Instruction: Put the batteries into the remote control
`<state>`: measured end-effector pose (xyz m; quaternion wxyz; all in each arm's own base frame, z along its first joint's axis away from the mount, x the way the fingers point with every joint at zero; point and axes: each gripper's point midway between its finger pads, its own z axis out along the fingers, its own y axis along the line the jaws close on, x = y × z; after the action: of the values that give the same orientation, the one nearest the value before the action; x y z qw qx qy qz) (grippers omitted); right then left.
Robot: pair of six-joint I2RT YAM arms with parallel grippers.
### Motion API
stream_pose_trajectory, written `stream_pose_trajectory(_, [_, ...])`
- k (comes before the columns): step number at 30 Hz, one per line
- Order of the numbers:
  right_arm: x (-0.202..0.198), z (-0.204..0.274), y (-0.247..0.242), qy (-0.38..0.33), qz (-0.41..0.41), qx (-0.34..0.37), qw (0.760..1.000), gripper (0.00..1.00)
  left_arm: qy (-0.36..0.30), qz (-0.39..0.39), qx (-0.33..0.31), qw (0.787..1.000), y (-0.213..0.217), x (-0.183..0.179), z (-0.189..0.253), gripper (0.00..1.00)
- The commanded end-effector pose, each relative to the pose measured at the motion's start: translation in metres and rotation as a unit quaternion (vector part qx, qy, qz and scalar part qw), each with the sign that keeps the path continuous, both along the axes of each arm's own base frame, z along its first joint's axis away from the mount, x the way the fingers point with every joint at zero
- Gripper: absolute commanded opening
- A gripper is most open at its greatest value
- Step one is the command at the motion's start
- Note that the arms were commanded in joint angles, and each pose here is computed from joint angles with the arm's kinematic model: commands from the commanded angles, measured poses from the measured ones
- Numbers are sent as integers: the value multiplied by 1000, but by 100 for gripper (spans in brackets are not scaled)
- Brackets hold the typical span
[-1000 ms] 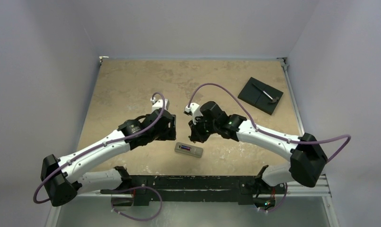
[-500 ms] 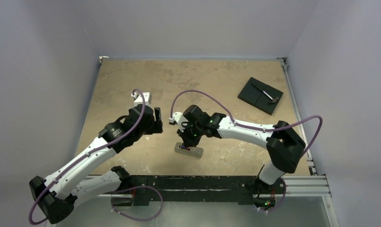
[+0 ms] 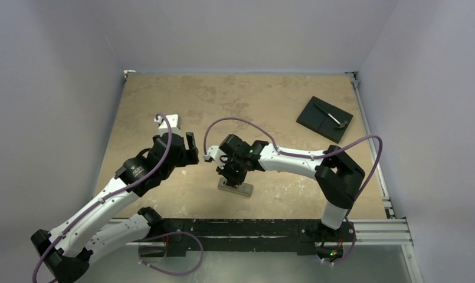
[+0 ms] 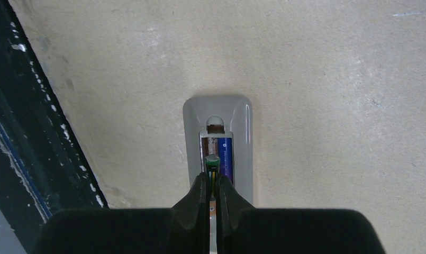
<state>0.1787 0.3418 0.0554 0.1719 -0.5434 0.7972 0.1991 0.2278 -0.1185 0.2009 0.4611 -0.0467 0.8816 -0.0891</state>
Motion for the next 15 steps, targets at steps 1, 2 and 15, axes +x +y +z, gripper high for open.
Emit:
stream_pose_trajectory(1, [6, 8, 4, -26, 14, -8, 1000, 8, -8, 11, 9, 1000, 4, 7, 0, 73])
stream_pose_trajectory(2, [6, 8, 4, -26, 15, -9, 1000, 8, -8, 12, 8, 1000, 4, 8, 0, 73])
stream_pose_trajectory(15, [0, 2, 6, -15, 22, -21, 999, 16, -6, 14, 4, 1000, 5, 11, -1, 73])
